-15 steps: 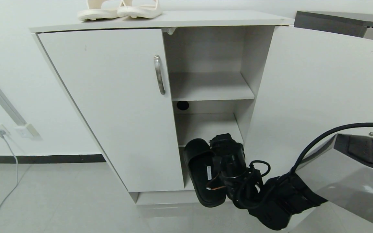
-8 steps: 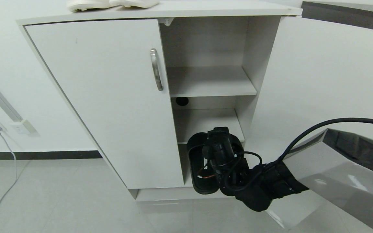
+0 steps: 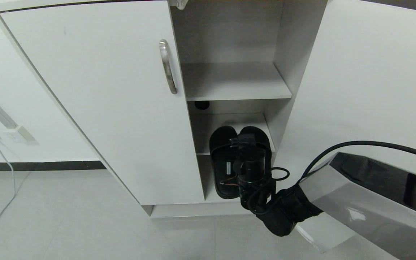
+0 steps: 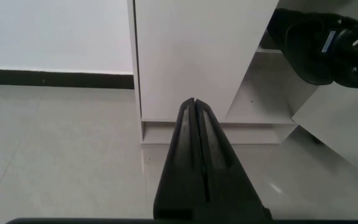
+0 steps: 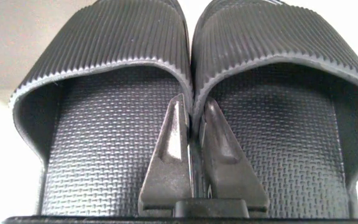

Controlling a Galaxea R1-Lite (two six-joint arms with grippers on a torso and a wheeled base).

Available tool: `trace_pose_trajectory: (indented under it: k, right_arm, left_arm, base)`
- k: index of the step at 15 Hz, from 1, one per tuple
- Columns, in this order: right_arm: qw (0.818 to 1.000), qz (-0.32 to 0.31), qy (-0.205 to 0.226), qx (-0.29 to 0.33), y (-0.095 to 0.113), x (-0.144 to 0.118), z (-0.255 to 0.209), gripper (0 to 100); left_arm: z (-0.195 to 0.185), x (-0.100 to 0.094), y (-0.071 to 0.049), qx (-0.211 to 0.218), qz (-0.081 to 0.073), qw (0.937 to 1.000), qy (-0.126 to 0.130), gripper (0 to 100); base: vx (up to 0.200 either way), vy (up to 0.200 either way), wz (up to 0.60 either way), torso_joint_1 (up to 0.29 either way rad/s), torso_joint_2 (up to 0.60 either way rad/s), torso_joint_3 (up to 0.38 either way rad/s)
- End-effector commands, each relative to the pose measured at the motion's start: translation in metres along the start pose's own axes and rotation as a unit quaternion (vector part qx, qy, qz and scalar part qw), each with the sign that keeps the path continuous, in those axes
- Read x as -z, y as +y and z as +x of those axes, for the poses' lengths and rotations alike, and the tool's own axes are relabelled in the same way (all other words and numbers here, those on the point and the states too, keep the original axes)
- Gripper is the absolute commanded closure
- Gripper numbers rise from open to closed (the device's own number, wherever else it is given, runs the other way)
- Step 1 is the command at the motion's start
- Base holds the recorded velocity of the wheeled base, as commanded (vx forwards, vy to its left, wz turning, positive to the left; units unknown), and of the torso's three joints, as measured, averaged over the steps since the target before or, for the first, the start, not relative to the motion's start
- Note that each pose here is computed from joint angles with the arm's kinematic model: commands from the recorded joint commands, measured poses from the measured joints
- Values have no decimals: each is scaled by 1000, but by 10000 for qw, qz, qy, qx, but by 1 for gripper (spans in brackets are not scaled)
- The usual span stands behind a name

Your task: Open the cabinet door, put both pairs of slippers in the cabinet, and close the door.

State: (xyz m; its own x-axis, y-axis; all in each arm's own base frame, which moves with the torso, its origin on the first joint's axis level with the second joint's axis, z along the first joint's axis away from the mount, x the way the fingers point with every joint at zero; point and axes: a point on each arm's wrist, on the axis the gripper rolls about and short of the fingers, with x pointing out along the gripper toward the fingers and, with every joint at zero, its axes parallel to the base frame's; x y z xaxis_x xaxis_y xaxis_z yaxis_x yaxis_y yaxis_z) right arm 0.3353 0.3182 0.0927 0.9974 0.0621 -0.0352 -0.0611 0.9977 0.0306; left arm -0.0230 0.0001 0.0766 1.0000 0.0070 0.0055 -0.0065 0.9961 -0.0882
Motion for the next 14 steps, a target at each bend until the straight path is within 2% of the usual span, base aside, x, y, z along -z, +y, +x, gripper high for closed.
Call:
trace_pose_trajectory:
  k: [1, 6, 13, 14]
  right_arm:
    - [9999, -100, 110, 29, -1, 14, 4, 100]
    - [9998, -118, 138, 31, -2, 16, 3, 100]
    - [9997, -96, 203, 21, -4, 22, 4, 100]
    - [9997, -110, 221, 30, -5, 24, 5, 100]
  left_arm:
    - [0, 0, 0, -11, -3, 10000, 4, 100]
    - [0, 0, 0, -4, -3, 10000, 4, 100]
    - [0, 0, 0, -4, -3, 10000, 12, 100]
    - [0, 0, 0, -4, -3, 10000, 4, 100]
  base:
    - [0, 0, 0, 0, 0, 0]
    - [0, 0, 0, 0, 0, 0]
    - [200, 0, 0, 2, 2, 2]
    - [0, 0, 0, 0, 0, 0]
